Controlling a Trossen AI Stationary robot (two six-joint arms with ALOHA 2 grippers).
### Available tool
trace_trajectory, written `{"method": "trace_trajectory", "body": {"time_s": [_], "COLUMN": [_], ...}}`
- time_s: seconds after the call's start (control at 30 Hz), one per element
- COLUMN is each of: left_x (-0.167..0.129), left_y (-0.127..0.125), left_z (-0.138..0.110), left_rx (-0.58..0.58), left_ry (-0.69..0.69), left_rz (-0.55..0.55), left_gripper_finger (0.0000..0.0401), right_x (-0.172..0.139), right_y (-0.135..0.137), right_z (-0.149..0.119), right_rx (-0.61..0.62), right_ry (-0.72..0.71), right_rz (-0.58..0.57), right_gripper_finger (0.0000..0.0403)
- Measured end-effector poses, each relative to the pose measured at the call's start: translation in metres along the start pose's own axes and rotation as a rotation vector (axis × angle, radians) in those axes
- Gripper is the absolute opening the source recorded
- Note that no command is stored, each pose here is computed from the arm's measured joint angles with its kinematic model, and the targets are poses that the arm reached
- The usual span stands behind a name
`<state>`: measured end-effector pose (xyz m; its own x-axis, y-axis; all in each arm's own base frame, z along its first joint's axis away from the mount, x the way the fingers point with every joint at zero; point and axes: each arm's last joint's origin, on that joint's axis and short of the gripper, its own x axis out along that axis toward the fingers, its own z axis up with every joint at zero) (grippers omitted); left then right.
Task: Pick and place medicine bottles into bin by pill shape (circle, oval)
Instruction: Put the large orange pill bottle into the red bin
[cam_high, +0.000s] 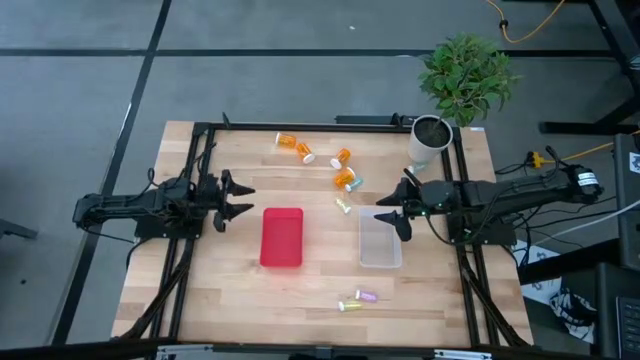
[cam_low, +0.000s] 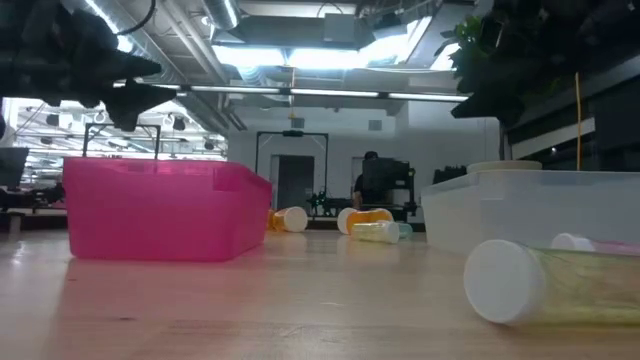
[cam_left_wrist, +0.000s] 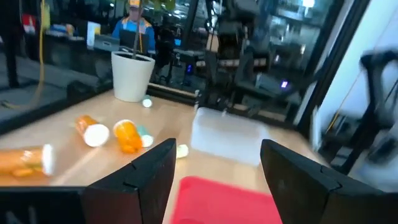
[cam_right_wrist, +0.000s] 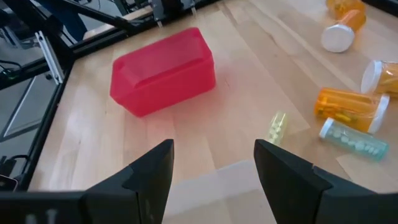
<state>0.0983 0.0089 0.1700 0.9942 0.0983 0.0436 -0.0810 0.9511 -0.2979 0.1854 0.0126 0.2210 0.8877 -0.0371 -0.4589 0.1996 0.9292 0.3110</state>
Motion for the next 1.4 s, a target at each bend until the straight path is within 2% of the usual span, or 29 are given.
{"method": "trace_trajectory", "body": {"time_s": [0.23, 0.37, 0.5, 0.67, 0.93, 1.23, 1.4], "left_x": [-0.001, -0.002, 0.003, 0.014, 0.052, 0.110, 0.139], "left_y": [-0.001, -0.005, -0.006, -0.008, -0.014, -0.019, -0.014], "left_z": [0.014, 0.026, 0.033, 0.043, 0.057, 0.073, 0.077], "left_rx": [-0.058, -0.061, -0.037, 0.019, 0.030, 0.057, 0.078], "left_ry": [-0.146, -0.166, -0.137, -0.077, 0.026, 0.157, 0.225], "left_rz": [0.047, 0.041, 0.096, 0.151, 0.175, 0.213, 0.334], "left_gripper_finger": [0.0228, 0.0228, 0.0228, 0.0228, 0.0228, 0.0228, 0.0228], "right_x": [0.001, 0.001, 0.000, 0.000, 0.000, 0.000, 0.000], "right_y": [0.000, -0.001, -0.002, -0.002, -0.002, -0.002, -0.002], "right_z": [0.001, 0.005, 0.009, 0.009, 0.009, 0.009, 0.009], "right_rx": [-0.002, 0.000, -0.040, -0.041, -0.041, -0.098, -0.094], "right_ry": [-0.008, -0.073, -0.137, -0.146, -0.146, -0.142, -0.142], "right_rz": [-0.004, -0.062, -0.131, -0.149, -0.149, -0.152, -0.152], "right_gripper_finger": [0.0225, 0.0225, 0.0225, 0.0225, 0.0225, 0.0225, 0.0225]}}
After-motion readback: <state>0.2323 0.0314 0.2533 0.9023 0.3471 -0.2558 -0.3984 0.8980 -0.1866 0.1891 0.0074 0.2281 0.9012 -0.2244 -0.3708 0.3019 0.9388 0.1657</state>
